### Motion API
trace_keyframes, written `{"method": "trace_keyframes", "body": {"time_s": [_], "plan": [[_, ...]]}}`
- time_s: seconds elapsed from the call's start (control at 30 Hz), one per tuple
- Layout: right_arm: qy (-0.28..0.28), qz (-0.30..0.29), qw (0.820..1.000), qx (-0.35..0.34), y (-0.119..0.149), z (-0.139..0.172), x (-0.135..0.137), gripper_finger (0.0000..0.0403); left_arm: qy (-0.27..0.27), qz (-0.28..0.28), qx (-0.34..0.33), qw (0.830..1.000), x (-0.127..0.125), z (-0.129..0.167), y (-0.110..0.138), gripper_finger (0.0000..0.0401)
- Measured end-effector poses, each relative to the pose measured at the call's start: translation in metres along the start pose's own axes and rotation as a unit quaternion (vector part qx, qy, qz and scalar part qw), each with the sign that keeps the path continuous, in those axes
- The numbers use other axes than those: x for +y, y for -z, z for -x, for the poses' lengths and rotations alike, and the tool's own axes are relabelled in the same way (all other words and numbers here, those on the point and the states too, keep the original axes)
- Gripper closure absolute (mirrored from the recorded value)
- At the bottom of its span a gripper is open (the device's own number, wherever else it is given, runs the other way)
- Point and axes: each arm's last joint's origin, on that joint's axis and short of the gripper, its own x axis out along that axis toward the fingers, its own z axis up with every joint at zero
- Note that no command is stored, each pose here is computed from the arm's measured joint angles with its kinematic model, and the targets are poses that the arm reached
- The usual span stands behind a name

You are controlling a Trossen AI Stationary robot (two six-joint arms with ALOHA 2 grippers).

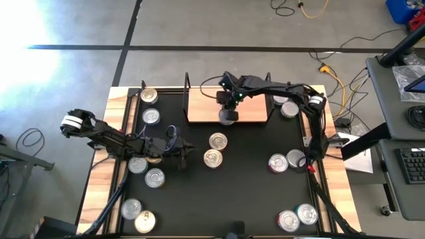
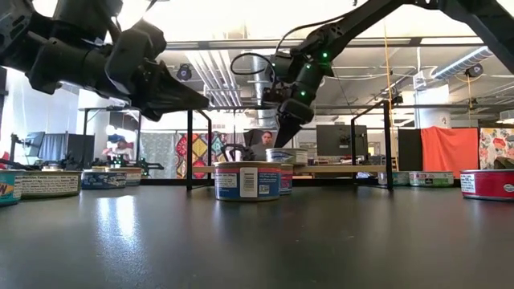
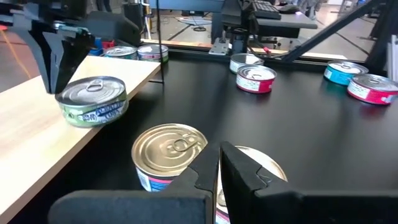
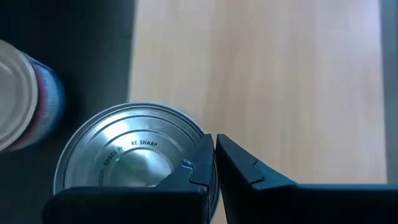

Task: Stack canned seafood by type on shelf
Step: Put the green tuna can on the shelf

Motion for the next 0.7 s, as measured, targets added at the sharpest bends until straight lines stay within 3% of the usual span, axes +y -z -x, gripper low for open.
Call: {"method": "trace_keyframes", "body": {"time_s": [0.27,0.47,0.7], "plan": [[0.003,-0.004,1.0,0.004,-0.005,0.03,0.014,0.039,-0.031,-0.011,-0.004,0.999,-0.001,0.001,0.0,0.0401],[-0.104,-0.019,0.994,0.036,0.006,0.034,0.028,0.039,-0.027,-0.013,-0.004,1.0,-0.003,0.002,0.0,0.0401],[-0.052,-0.02,0.993,0.107,0.015,0.02,0.024,0.039,-0.011,-0.016,-0.004,1.0,-0.011,0.005,0.001,0.0401]]}}
